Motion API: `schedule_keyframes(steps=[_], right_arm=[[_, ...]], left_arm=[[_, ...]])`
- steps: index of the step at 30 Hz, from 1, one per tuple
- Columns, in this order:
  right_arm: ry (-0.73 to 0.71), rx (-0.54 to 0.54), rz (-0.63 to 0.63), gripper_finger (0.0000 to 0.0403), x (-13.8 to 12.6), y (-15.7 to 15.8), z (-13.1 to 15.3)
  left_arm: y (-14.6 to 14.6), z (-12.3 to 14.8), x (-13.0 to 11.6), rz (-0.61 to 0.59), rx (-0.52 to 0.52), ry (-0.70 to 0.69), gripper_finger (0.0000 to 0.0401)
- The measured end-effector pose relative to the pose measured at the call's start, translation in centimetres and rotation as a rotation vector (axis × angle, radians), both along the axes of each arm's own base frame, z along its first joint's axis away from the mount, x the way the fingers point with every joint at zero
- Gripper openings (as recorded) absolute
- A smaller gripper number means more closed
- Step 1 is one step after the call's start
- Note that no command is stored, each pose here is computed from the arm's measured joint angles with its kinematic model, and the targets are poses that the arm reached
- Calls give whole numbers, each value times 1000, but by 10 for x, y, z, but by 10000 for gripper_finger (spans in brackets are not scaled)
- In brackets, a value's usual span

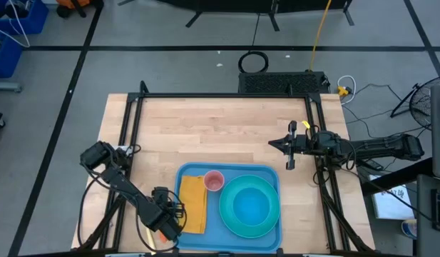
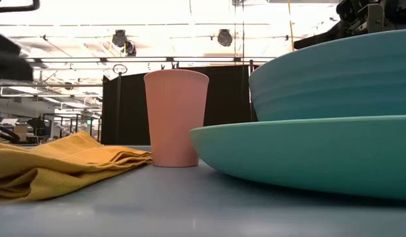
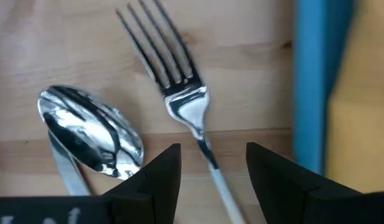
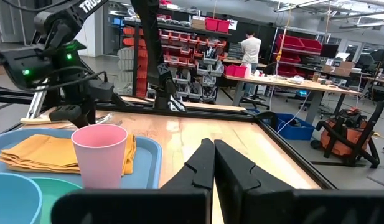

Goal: Set up tray
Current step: Put the orange fork on the yellow napkin

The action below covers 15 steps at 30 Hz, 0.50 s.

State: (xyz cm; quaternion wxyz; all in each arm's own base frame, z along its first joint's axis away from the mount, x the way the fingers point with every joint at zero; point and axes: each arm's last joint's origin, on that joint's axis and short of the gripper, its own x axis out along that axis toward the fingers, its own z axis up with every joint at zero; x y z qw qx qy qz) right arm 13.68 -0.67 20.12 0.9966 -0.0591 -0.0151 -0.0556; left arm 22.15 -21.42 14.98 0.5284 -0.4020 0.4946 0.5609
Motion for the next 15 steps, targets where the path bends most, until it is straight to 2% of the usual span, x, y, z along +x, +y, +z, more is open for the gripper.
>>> schedule_keyframes(steps=[5, 11, 15], right_arm=[[0, 2, 0, 0, 0, 0, 0], [2, 2, 0, 0, 0, 0, 0], [2, 3, 0, 0, 0, 0, 0]], left_arm=[[-4, -12, 3, 4, 2, 28, 186], [-5, -14, 4, -2, -7, 17, 185], [-5, -15, 4, -11, -8, 18, 158]])
